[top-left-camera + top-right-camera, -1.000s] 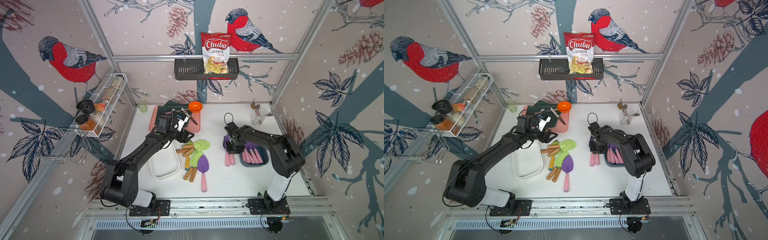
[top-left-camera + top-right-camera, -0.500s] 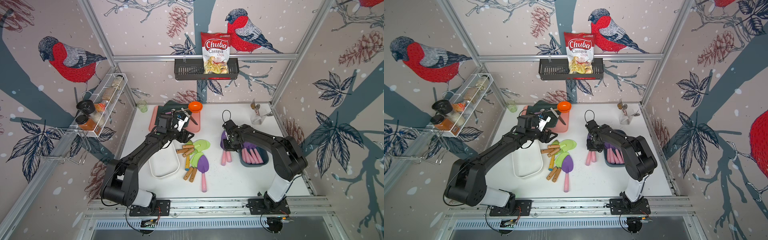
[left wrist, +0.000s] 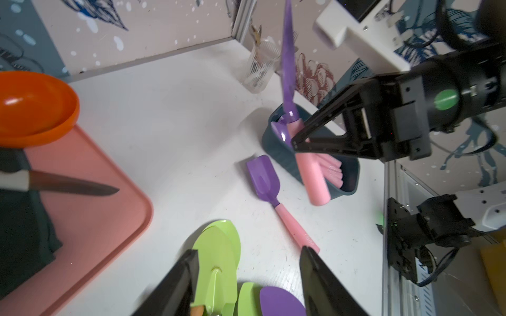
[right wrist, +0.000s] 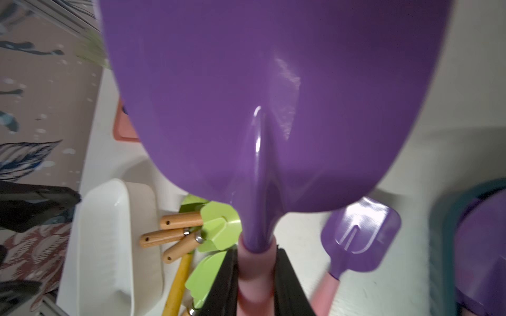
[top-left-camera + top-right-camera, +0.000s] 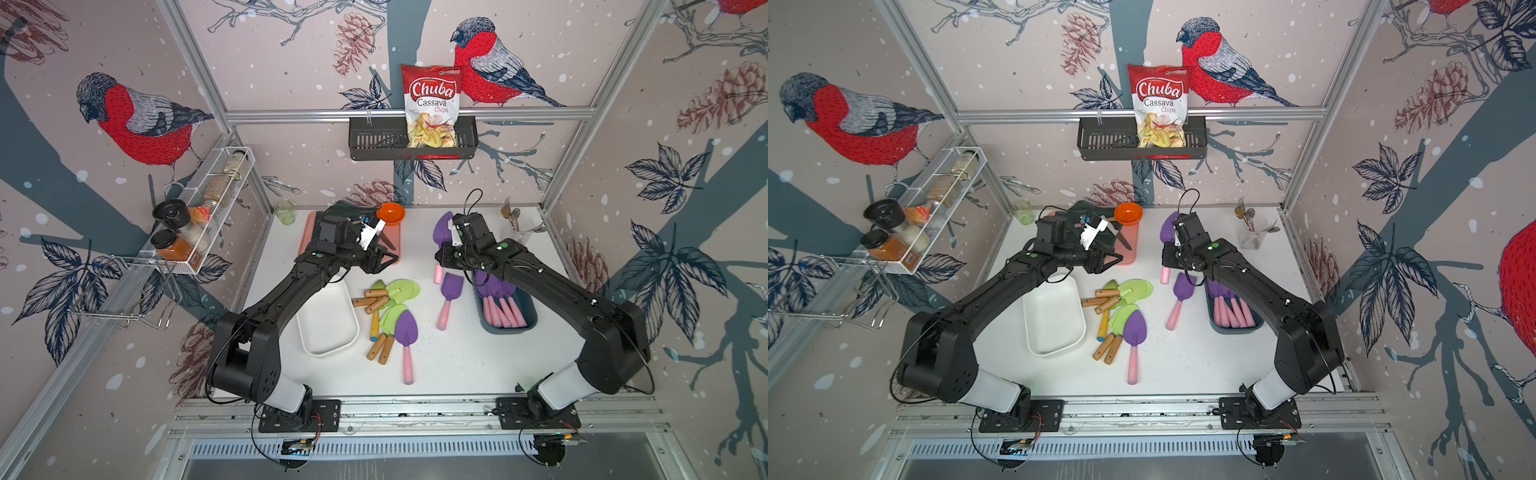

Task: Sort the small shovels by color and place them into the storage box
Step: Pick up the shovel from the center of the board.

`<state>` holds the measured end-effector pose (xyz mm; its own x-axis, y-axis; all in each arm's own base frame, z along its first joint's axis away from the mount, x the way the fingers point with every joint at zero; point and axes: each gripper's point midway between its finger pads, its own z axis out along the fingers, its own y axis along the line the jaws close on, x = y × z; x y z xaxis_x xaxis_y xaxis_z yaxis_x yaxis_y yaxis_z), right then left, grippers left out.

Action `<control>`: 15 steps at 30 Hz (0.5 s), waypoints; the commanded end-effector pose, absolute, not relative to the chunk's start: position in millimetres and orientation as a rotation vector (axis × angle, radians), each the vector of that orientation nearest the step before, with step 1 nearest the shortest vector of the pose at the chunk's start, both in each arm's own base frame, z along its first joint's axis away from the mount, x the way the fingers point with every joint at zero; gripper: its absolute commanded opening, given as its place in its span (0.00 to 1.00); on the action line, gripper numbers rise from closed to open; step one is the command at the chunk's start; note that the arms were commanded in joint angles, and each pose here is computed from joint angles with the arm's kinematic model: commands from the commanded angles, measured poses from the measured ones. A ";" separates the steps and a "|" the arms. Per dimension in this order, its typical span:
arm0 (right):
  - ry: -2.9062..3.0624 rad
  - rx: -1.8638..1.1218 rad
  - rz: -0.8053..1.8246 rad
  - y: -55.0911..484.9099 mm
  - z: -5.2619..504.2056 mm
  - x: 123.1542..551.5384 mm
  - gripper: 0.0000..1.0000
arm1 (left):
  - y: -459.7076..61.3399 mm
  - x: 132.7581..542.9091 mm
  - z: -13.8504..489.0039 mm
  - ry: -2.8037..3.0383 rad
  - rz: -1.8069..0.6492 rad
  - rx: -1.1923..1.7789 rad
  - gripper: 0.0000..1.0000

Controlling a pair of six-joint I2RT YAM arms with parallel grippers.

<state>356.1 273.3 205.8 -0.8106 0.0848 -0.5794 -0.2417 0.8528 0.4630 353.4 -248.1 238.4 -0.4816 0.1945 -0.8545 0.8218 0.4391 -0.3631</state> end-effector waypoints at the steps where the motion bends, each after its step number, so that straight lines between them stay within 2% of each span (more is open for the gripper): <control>1: 2.166 -0.107 0.978 312.1 266.2 370.4 0.02 | -264.7 340.3 258.1 1.854 -1.154 0.935 0.62; 5: 2.043 -0.106 1.118 329.2 291.6 370.4 0.02 | -273.7 340.3 256.7 1.857 -1.155 0.952 0.61; 8: 1.989 -0.117 1.187 337.1 301.6 369.0 0.02 | -274.7 342.0 252.9 1.868 -1.151 0.950 0.56; 15: 1.962 -0.148 1.253 347.8 305.8 367.1 0.02 | -278.0 340.0 253.8 1.858 -1.161 0.963 0.50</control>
